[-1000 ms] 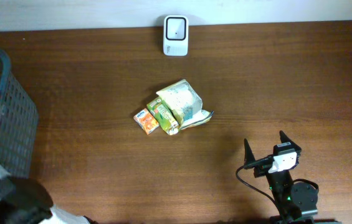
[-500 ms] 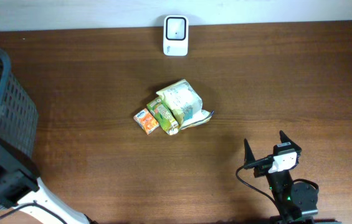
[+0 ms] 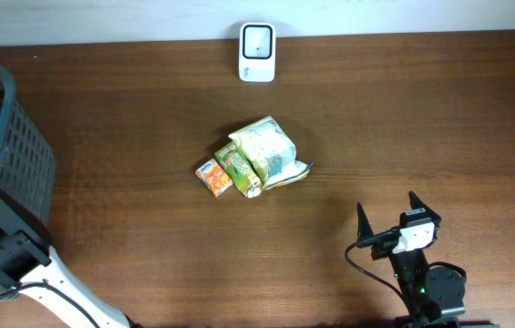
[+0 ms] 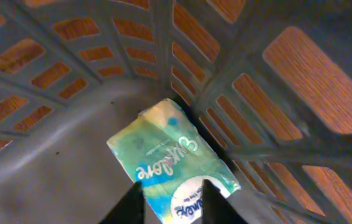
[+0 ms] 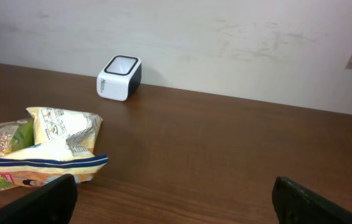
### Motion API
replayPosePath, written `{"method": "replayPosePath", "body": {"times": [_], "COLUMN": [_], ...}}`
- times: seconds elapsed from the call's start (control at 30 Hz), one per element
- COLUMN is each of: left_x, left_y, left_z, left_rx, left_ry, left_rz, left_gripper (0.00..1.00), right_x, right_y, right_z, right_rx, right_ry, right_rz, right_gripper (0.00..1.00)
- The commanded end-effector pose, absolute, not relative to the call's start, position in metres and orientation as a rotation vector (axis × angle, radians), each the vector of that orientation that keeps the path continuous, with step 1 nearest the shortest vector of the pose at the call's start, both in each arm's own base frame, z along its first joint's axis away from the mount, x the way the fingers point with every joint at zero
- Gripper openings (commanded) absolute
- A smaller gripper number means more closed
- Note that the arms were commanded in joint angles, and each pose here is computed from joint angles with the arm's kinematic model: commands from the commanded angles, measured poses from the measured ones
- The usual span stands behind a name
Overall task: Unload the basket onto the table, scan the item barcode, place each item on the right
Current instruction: 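Reach the left gripper into the basket and grasp the green tissue pack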
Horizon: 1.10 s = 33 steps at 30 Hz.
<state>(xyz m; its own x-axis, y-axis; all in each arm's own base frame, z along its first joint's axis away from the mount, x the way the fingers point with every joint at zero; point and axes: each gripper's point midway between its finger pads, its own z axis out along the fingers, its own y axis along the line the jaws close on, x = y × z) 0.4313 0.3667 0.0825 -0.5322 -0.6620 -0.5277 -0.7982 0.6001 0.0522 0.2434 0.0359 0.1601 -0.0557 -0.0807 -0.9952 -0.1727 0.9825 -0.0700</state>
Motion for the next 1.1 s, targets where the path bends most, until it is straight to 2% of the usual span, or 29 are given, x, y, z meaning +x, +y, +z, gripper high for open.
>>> {"method": "replayPosePath", "body": {"times": [0.0,0.07,0.2,0.37,0.47,0.63,0.73,0.87,0.93,1.0,1.03,1.07], "left_x": [0.415,0.413,0.412,0.417,0.403,0.398,0.405,0.406,0.406,0.405,0.405,0.405], "left_y": [0.350,0.346,0.335,0.336,0.353,0.363,0.368,0.370,0.370,0.370,0.370,0.370], "left_z": [0.014,0.012,0.015,0.081,0.116,0.095,0.075,0.048,0.034,0.028,0.028,0.028], "left_rx": [-1.165,-1.168,-1.165,-1.158,-1.328,-1.379,-1.379,-1.395,-1.406,-1.411,-1.412,-1.412], "left_ry": [2.557,2.577,2.602,2.468,2.302,2.309,2.310,2.340,2.356,2.365,2.366,2.366], "left_rz": [0.366,0.346,0.265,0.191,0.183,0.218,0.216,0.211,0.207,0.206,0.205,0.205], "left_gripper": [0.25,0.29,0.29,0.36,0.41,0.40,0.49,0.50,0.48,0.43,0.28,0.17], "right_x": [0.243,0.243,0.243,0.243,0.243,0.243,0.243,0.243,0.243,0.243,0.243,0.243], "right_y": [0.036,0.036,0.036,0.036,0.036,0.036,0.036,0.036,0.036,0.036,0.036,0.036], "right_z": [0.158,0.158,0.158,0.158,0.158,0.158,0.158,0.158,0.158,0.158,0.158,0.158], "right_rx": [-0.190,-0.190,-0.190,-0.190,-0.190,-0.190,-0.190,-0.190,-0.190,-0.190,-0.190,-0.190], "right_ry": [1.631,1.631,1.631,1.631,1.631,1.631,1.631,1.630,1.631,1.630,1.631,1.631], "right_rz": [0.076,0.075,0.075,0.075,0.075,0.075,0.075,0.075,0.075,0.075,0.075,0.075], "right_gripper": [0.99,0.99,0.99,0.99,0.99,0.99,0.99,0.99,0.99,0.99,0.99,0.99]}}
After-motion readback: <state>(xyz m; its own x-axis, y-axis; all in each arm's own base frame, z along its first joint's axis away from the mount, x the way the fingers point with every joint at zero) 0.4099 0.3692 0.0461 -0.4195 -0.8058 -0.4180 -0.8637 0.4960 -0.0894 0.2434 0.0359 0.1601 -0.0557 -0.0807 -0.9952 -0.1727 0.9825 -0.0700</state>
